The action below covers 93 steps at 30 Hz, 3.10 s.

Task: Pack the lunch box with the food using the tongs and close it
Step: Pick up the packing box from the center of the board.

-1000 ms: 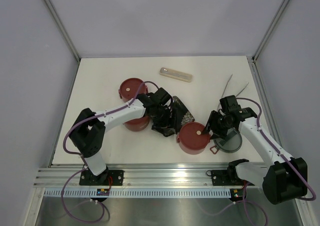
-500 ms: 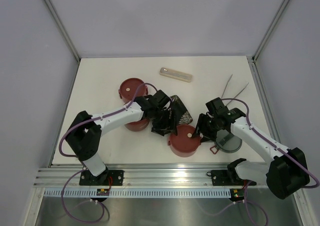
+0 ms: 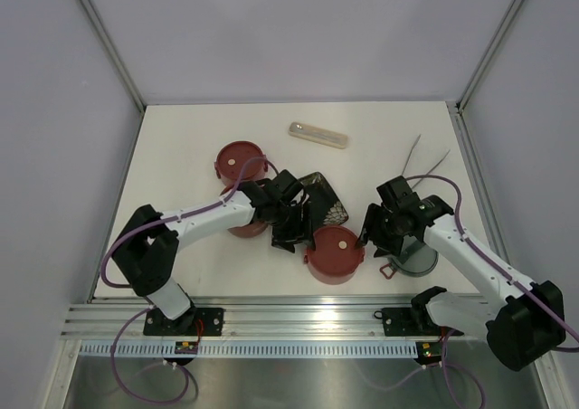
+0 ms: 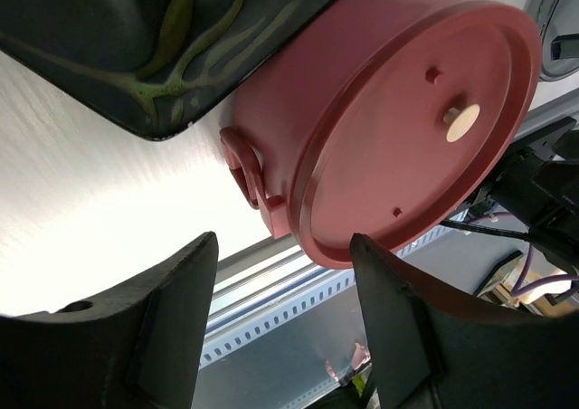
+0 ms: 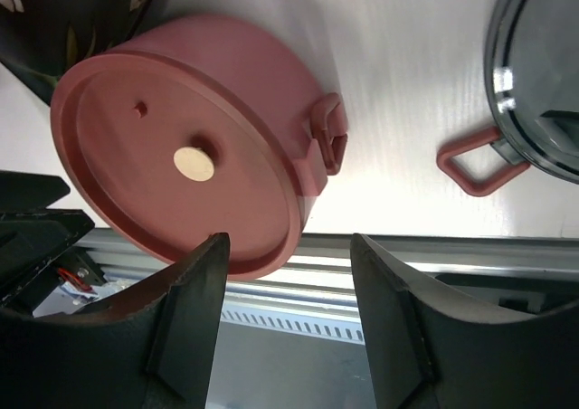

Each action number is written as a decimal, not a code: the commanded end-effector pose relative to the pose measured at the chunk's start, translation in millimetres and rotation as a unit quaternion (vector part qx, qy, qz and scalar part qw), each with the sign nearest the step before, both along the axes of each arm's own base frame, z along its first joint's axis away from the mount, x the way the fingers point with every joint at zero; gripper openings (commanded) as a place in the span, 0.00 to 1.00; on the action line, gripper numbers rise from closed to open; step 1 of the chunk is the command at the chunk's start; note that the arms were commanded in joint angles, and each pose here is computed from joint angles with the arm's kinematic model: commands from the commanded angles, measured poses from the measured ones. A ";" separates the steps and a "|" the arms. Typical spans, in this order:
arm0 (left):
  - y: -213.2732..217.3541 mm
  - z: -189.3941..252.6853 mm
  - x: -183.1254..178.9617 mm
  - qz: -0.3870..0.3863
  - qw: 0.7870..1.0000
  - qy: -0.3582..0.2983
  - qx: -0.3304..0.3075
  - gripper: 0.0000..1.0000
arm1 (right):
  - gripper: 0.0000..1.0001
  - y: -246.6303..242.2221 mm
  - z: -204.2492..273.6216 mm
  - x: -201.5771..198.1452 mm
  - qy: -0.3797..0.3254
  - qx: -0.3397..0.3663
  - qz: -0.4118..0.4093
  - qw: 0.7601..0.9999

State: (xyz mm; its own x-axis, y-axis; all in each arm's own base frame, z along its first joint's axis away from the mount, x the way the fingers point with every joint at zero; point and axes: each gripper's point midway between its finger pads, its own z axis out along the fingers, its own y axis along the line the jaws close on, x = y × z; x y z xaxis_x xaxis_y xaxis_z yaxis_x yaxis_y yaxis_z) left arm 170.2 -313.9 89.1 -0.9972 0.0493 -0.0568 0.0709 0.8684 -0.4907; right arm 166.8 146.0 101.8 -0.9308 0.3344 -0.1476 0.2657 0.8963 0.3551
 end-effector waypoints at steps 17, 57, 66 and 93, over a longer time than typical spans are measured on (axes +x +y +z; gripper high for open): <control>-18.9 -6.0 10.8 0.051 0.992 -0.061 -0.096 0.61 | 0.73 -1.4 -0.3 10.2 -0.024 0.085 -0.039 0.995; -23.5 0.6 12.8 0.068 0.990 -0.072 -0.097 0.43 | 0.50 4.5 -35.2 19.4 -0.034 0.099 -0.007 0.994; -24.0 8.5 14.8 0.070 0.990 -0.076 -0.098 0.18 | 0.16 7.4 -27.1 21.4 -0.045 0.108 -0.002 0.993; -30.9 42.2 20.1 0.058 0.987 -0.093 -0.113 0.00 | 0.03 7.8 -23.3 12.9 -0.041 0.116 0.001 0.992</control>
State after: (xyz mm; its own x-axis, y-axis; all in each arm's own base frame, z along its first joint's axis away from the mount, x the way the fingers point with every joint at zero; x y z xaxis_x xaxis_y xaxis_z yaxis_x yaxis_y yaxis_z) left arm 178.8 -319.0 87.0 -0.9824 -0.0969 -0.1597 0.0055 0.8393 -0.5436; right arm 179.9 152.9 80.2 -0.9210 0.3638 -0.1395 0.2295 0.7958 0.5604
